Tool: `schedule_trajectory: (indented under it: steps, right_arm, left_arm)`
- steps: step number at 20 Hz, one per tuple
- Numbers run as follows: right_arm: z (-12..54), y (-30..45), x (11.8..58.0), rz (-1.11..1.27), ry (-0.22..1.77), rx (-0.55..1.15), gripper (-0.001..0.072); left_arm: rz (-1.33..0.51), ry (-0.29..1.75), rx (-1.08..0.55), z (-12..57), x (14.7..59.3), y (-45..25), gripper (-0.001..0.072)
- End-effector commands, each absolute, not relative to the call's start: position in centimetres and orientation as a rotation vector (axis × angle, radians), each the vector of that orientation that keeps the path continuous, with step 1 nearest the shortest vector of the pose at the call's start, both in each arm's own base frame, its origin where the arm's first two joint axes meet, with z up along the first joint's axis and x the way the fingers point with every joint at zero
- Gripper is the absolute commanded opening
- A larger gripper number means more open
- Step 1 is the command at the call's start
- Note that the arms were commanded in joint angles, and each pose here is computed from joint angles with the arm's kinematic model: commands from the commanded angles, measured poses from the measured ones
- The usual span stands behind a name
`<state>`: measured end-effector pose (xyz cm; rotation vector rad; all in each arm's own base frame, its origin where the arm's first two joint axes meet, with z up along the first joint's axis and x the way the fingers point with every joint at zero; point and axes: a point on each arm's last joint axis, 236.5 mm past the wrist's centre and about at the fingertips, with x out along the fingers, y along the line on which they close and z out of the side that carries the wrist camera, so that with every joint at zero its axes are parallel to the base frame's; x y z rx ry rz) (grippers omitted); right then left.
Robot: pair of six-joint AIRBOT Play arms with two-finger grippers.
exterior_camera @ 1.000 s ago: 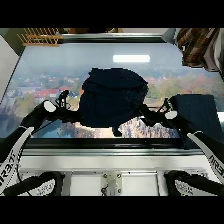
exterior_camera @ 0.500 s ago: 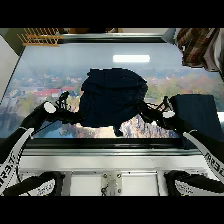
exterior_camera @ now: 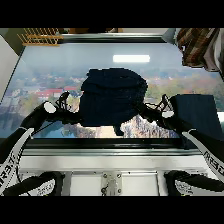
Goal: Fold the clothes and pants, and hang the long-sleeved shirts on hangers.
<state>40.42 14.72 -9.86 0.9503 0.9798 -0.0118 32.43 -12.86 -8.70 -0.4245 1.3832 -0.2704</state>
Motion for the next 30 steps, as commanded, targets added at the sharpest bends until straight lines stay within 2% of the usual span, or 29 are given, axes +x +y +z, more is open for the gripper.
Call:
schedule_trajectory:
  steps: [1,3,5,7,9,11,13,16,18,21,25,28,30]
  right_arm:
    - [-9.5,15.1,39.9,0.059,1.0,0.837,0.0043]
    - [-7.2,15.6,40.0,0.153,0.989,0.735,0.0043]
    - [-1.7,15.8,41.1,0.274,0.935,0.649,0.0043]
    - [6.8,15.9,42.0,0.388,0.838,0.586,0.0042]
    - [16.8,16.1,41.3,0.473,0.723,0.554,0.0042]
    - [26.4,16.6,38.6,0.549,0.583,0.536,0.0042]
    - [33.8,16.8,34.6,0.605,0.464,0.548,0.0043]
    - [39.1,16.4,28.3,0.636,0.383,0.624,0.0042]
    - [38.7,15.9,25.4,0.596,0.446,0.682,0.0043]
    - [35.0,15.1,22.8,0.483,0.646,0.767,0.0043]
    - [29.4,15.2,23.8,0.383,0.88,0.815,0.0043]
    - [22.3,15.6,27.4,0.294,1.083,0.831,0.0043]
    - [17.2,15.8,31.0,0.275,1.178,0.783,0.0043]
  left_arm:
    - [-0.274,1.38,-0.416,-8.5,32.6,-12.8,0.0013]
    - [-0.289,1.343,-0.412,-6.5,33.8,-12.7,0.0013]
    - [-0.319,1.209,-0.406,-0.5,36.8,-12.0,0.0014]
    - [-0.352,0.971,-0.378,9.7,39.5,-11.2,0.0013]
    - [-0.397,0.672,-0.326,22.6,39.5,-11.0,0.0013]
    - [-0.44,0.382,-0.267,34.8,35.9,-11.2,0.0013]
    - [-0.489,0.133,-0.228,43.9,30.3,-11.9,0.0013]
    - [-0.565,-0.102,-0.21,51.3,22.4,-12.6,0.0013]
    - [-0.59,-0.181,-0.216,53.2,20.0,-12.6,0.0013]
    - [-0.585,-0.129,-0.249,51.1,22.1,-13.0,0.0013]
    - [-0.542,0.114,-0.3,42.7,32.2,-14.5,0.0013]
    - [-0.491,0.301,-0.332,34.7,41.7,-15.8,0.0013]
    - [-0.474,0.427,-0.338,29.1,47.5,-16.9,0.0013]
